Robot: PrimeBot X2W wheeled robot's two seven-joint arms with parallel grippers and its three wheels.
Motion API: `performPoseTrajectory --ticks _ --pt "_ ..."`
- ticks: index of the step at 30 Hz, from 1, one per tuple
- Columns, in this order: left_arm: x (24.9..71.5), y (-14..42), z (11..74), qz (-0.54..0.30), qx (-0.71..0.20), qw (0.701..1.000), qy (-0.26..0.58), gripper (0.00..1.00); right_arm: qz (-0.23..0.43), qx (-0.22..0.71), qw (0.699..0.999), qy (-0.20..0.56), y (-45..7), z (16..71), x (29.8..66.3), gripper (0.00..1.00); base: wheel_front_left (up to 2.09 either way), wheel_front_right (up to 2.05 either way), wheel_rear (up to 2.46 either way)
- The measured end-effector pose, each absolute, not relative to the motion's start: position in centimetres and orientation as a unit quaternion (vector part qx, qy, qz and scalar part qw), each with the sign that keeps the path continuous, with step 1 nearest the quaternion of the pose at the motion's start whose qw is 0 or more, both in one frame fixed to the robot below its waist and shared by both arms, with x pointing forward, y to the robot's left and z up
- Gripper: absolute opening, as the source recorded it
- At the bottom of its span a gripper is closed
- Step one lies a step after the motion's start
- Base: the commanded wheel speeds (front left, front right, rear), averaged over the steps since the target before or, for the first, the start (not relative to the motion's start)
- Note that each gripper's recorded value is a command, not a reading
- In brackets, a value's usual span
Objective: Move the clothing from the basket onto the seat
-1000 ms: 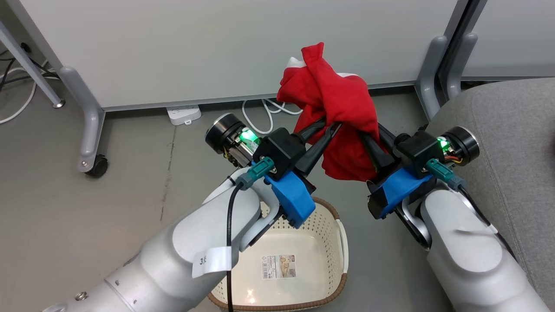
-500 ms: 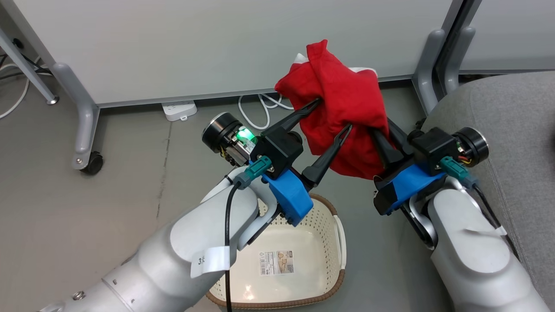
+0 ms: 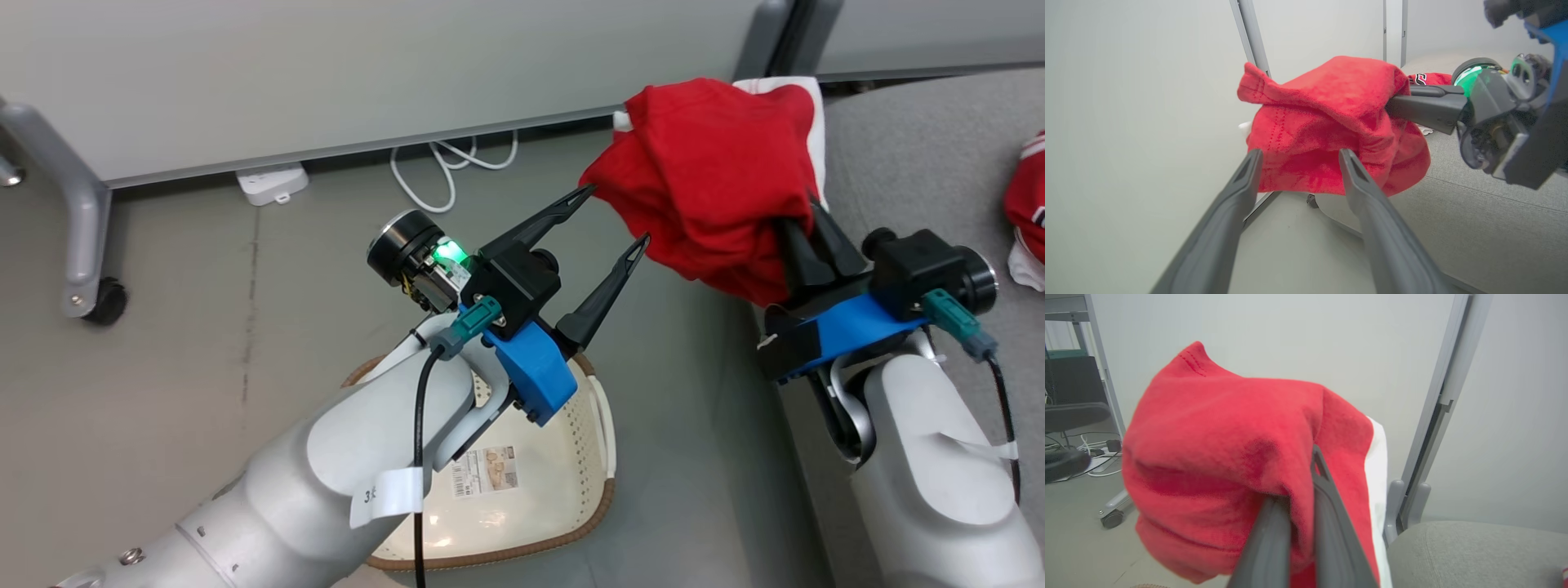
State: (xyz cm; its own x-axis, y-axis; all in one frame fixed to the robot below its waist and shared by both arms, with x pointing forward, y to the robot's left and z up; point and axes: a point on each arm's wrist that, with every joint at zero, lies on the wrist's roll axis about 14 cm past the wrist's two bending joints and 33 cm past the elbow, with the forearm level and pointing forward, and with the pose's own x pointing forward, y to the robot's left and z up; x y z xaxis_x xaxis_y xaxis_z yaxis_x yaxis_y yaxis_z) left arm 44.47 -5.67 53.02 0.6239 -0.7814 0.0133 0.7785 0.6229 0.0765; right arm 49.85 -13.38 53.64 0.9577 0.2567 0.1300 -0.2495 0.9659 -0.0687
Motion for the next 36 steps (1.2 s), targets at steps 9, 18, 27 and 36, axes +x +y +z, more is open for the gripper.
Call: performPoseTrajectory --ticks 9,18,27,36 --pt "44.1 -8.9 51.2 -0.480 0.026 0.877 -0.010 1.00 0.029 -0.013 0.998 -0.061 -20.2 52.7 48.3 0.00 0.00 0.00 0.00" --pt "42.7 -13.0 49.9 -0.542 0.022 0.840 -0.004 1.00 -0.069 -0.015 0.997 -0.041 -26.8 51.3 44.4 0.00 0.00 0.00 0.00" --pt "40.0 -16.8 48.5 -0.603 0.012 0.797 0.006 1.00 -0.159 -0.021 0.987 -0.014 -32.1 49.8 39.5 0.00 0.00 0.00 0.00" --pt "39.1 -18.2 47.7 -0.625 0.004 0.781 0.012 1.00 -0.191 -0.024 0.981 0.003 -33.7 48.9 37.3 0.00 0.00 0.00 0.00"
